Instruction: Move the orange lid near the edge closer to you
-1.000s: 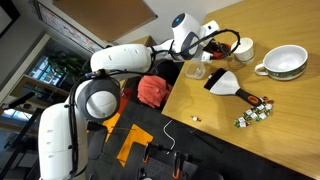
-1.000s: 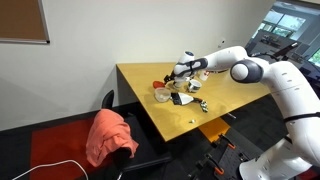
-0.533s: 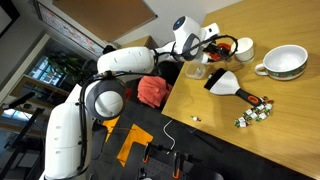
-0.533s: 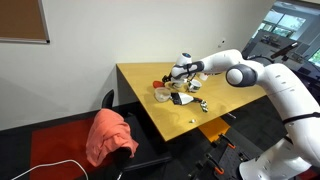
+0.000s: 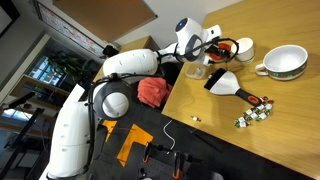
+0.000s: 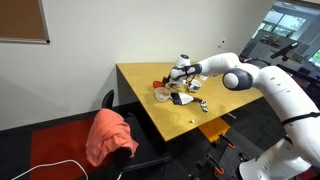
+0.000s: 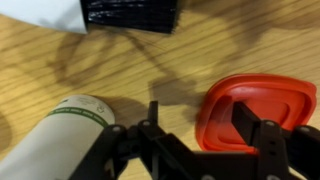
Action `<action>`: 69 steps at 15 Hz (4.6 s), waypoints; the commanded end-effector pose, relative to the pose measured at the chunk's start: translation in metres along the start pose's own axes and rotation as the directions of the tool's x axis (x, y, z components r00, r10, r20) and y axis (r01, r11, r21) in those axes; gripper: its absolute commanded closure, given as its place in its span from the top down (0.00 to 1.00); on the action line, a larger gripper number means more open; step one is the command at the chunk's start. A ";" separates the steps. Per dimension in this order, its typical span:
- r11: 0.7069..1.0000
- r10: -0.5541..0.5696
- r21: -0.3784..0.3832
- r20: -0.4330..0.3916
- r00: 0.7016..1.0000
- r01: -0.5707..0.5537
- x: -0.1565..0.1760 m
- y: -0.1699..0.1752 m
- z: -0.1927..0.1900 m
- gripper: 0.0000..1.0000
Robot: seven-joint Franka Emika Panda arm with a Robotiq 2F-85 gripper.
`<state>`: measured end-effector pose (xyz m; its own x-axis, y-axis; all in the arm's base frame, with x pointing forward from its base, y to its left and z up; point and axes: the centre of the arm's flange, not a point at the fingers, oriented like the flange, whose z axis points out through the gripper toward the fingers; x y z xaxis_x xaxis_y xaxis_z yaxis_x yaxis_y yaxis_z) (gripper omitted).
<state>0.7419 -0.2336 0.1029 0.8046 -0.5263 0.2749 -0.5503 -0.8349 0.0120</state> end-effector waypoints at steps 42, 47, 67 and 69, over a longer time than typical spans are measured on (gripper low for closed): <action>0.848 -0.518 0.207 0.134 0.845 0.488 -0.135 0.049 -0.229 0.02; 0.795 -0.593 0.281 0.172 0.786 0.538 -0.215 0.064 -0.237 0.02; 0.936 -0.325 0.128 -0.049 0.944 0.329 -0.370 0.075 -0.206 0.02; 0.951 -0.286 0.104 -0.068 0.956 0.292 -0.363 0.071 -0.194 0.02</action>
<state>0.3850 -0.0730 0.2059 0.9329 -0.2209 0.2843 -0.2228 -0.9745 -0.0264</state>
